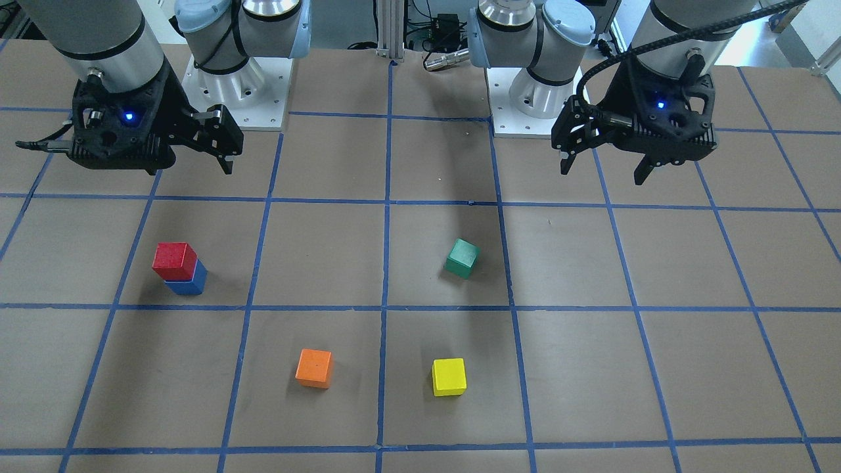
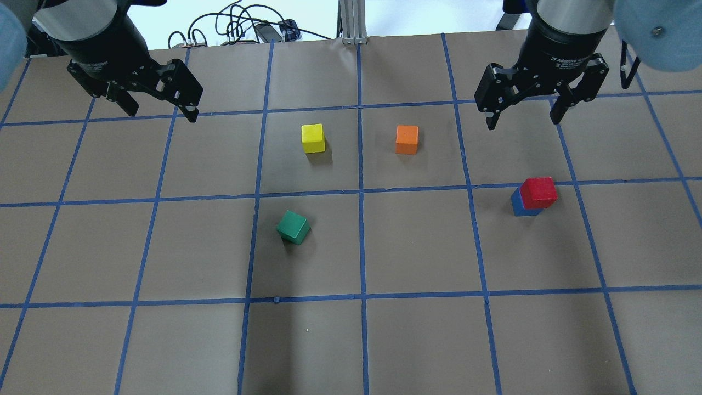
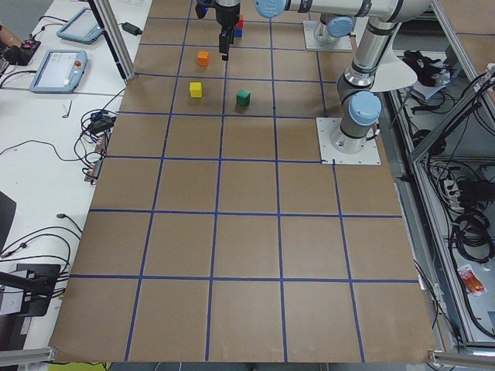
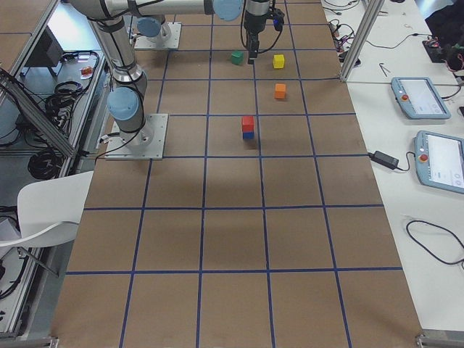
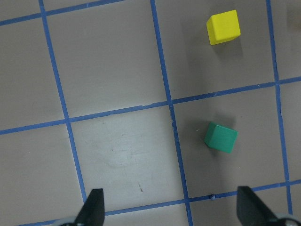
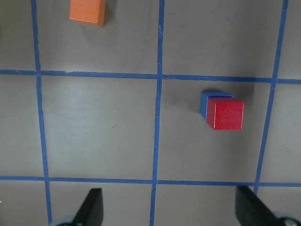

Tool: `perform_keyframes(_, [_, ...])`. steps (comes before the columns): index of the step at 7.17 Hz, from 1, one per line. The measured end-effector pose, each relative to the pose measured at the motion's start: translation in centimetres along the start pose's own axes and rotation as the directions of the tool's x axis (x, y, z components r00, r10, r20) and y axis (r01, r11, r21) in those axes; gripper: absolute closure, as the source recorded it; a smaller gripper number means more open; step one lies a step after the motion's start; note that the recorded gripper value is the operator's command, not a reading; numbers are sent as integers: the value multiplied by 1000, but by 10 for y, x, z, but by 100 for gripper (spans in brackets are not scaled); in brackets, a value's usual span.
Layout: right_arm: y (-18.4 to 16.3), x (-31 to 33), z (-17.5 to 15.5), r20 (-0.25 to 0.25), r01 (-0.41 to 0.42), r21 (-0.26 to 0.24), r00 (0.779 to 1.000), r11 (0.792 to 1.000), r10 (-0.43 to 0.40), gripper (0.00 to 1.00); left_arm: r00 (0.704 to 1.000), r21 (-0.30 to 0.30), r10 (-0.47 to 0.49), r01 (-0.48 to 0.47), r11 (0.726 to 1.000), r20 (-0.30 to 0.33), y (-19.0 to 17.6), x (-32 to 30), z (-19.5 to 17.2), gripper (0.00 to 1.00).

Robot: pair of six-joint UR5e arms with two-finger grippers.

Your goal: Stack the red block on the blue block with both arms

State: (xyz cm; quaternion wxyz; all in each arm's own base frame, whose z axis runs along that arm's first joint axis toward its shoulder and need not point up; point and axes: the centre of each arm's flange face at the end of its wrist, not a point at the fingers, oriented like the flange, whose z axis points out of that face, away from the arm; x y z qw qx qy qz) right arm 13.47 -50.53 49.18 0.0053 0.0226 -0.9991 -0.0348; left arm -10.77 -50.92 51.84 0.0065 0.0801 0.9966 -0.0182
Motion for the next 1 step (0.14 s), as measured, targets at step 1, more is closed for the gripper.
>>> perform_keyframes(1, [2,-1,-1,7,0,2,1000,1000,0,0,1000,0,0,0,1000,0,0,0,0,0])
